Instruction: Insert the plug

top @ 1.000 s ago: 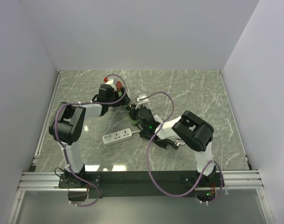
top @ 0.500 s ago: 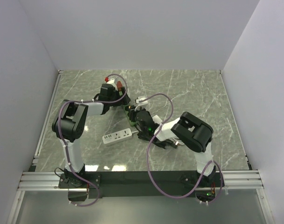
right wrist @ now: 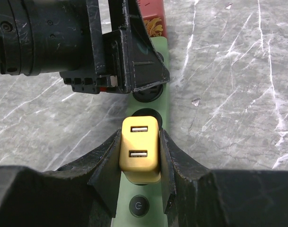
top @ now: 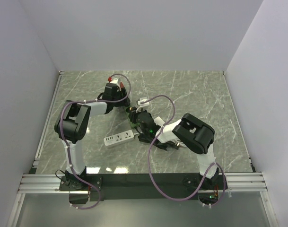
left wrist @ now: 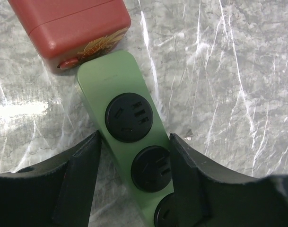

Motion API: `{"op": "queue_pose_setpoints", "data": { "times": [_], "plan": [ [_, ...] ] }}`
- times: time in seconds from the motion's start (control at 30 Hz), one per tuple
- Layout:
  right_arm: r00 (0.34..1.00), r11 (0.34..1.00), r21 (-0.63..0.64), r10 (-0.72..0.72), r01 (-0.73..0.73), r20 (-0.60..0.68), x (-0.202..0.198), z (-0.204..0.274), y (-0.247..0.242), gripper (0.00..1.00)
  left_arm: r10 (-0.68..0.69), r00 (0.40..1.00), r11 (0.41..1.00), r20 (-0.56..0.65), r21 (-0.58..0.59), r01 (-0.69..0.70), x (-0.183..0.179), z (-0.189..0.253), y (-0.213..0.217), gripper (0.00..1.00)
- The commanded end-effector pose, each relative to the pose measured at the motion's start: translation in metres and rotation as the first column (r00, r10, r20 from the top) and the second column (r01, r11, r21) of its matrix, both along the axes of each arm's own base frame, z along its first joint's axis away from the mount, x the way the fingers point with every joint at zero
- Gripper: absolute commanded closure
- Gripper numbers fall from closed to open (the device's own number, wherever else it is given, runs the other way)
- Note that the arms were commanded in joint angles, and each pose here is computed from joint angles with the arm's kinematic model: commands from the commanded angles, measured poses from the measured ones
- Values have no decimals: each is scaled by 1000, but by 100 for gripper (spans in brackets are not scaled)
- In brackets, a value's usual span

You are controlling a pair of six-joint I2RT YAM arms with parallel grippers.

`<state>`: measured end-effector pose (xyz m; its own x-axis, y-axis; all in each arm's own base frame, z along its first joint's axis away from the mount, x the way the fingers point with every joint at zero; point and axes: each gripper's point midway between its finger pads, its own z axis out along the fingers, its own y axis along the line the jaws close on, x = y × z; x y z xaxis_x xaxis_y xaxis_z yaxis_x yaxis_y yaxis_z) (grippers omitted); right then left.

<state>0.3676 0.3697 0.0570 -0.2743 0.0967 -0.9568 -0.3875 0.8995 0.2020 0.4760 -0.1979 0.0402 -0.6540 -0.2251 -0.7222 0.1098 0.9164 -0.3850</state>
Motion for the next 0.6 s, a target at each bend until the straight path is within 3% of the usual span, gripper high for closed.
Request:
{"op": "queue_pose_setpoints", "data": {
  "times": [0.0,0.3,0.57],
  "plan": [
    [718,844,-295,142,-447,-682,-187,-204,-49,100,-27,998,996,-58,83,32,-8,-25,0,52],
    [713,842,-286,154,-457,-684,-189,-206,-47,100,-42,995,989,-89,134,54,-12,-33,-8,68],
    [686,829,-303,128,-471,-716,-204,-220,-50,100,-45,994,988,-100,141,59,-14,-37,-7,72]
  ]
}}
